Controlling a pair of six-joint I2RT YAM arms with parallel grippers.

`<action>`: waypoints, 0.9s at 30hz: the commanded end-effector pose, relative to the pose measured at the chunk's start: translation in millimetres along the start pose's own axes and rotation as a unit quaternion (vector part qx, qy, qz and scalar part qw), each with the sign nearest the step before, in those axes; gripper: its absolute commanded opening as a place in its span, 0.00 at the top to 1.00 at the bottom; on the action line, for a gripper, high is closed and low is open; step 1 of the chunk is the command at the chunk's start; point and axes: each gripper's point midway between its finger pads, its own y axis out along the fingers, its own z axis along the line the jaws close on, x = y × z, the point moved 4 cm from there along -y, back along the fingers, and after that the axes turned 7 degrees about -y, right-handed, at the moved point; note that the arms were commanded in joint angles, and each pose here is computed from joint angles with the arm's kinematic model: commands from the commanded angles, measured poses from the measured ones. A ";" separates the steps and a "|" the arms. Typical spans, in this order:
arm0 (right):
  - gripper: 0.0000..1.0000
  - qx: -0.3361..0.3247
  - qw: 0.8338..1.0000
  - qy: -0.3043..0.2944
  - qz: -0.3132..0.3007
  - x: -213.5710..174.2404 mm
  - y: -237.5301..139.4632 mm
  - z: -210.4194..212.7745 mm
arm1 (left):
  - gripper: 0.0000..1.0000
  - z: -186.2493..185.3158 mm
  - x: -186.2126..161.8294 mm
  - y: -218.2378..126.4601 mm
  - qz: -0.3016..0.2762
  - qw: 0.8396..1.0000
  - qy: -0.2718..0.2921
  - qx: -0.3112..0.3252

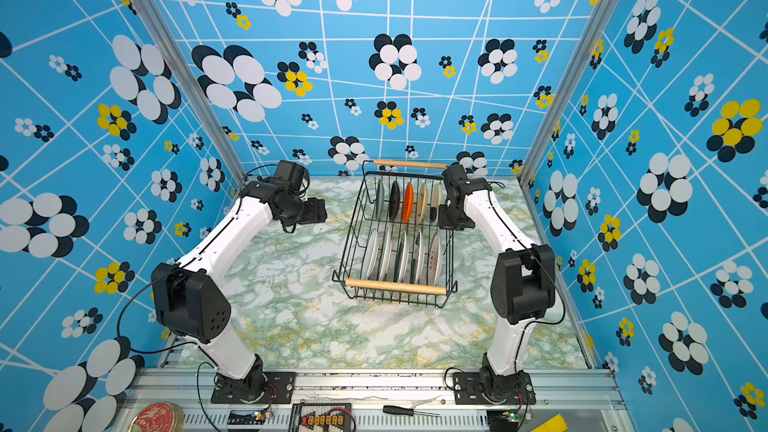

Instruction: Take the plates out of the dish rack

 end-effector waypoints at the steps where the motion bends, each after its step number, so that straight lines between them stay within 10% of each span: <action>1: 0.95 0.039 0.997 -0.073 0.000 8.3 -2.8 29.3 | 0.18 4.5 -0.6 -12.5 -0.010 1.000 0.024 -0.009; 27: 0.99 0.159 0.931 -0.325 0.036 31.0 14.0 131.2 | 0.16 24.4 34.2 -1.6 -0.026 0.995 0.097 -0.007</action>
